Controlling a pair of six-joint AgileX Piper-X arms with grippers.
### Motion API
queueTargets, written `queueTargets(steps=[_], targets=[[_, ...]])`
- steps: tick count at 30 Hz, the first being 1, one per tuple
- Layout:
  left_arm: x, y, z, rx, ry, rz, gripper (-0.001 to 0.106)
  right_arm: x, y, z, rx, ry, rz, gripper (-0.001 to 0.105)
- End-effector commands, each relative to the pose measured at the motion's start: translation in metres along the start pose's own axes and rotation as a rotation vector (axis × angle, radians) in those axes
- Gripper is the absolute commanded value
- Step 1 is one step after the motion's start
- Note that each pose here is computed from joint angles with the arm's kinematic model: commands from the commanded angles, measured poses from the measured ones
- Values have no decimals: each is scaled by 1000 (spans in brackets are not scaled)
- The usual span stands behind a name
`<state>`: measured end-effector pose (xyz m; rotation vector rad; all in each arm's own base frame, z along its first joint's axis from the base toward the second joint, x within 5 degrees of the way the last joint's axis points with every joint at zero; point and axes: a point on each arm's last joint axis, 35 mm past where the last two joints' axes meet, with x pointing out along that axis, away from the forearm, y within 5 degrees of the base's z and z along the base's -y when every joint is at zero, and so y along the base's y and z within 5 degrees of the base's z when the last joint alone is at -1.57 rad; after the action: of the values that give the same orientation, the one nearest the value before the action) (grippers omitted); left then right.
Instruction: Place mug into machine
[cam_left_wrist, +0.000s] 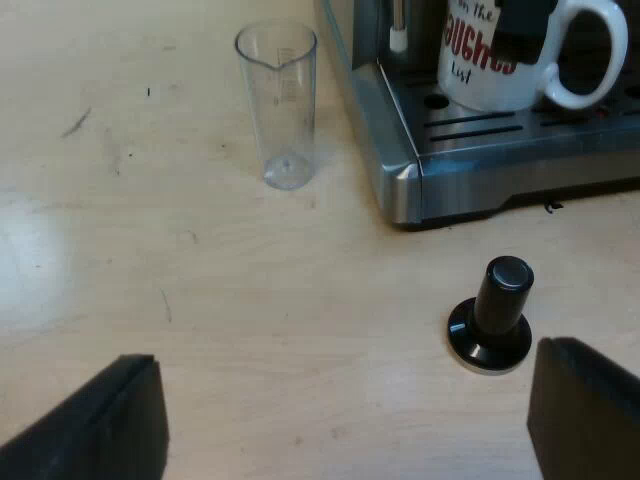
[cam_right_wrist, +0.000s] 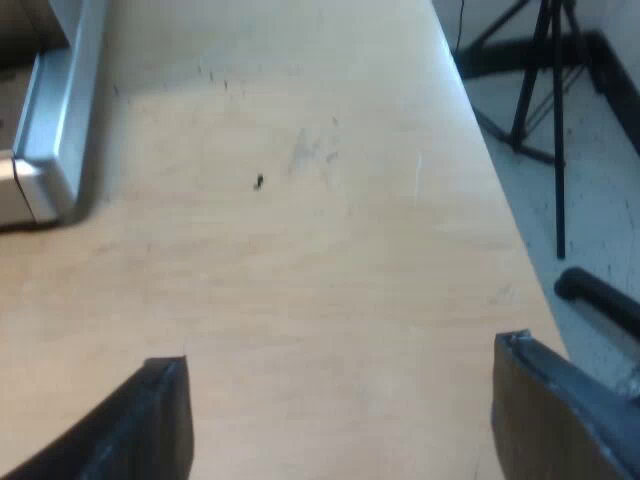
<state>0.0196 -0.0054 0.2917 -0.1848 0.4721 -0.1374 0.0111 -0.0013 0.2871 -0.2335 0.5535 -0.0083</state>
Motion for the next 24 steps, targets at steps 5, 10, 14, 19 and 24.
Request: queueTargets(steps=[5,10,14,19,24], targets=[[2,1,1,0,5,20,81,2,0,4,-11,-15,10,64],[2,1,1,0,5,20,81,1,-4,18,-11,-144,-24,64],[2,1,1,0,3,19,81,3,-3,16,-11,-127,-20,64],[2,1,2,0,1,19,81,8,-3,13,-2,-116,-14,64],[2,1,2,0,1,19,81,10,-3,13,5,-124,-16,64]])
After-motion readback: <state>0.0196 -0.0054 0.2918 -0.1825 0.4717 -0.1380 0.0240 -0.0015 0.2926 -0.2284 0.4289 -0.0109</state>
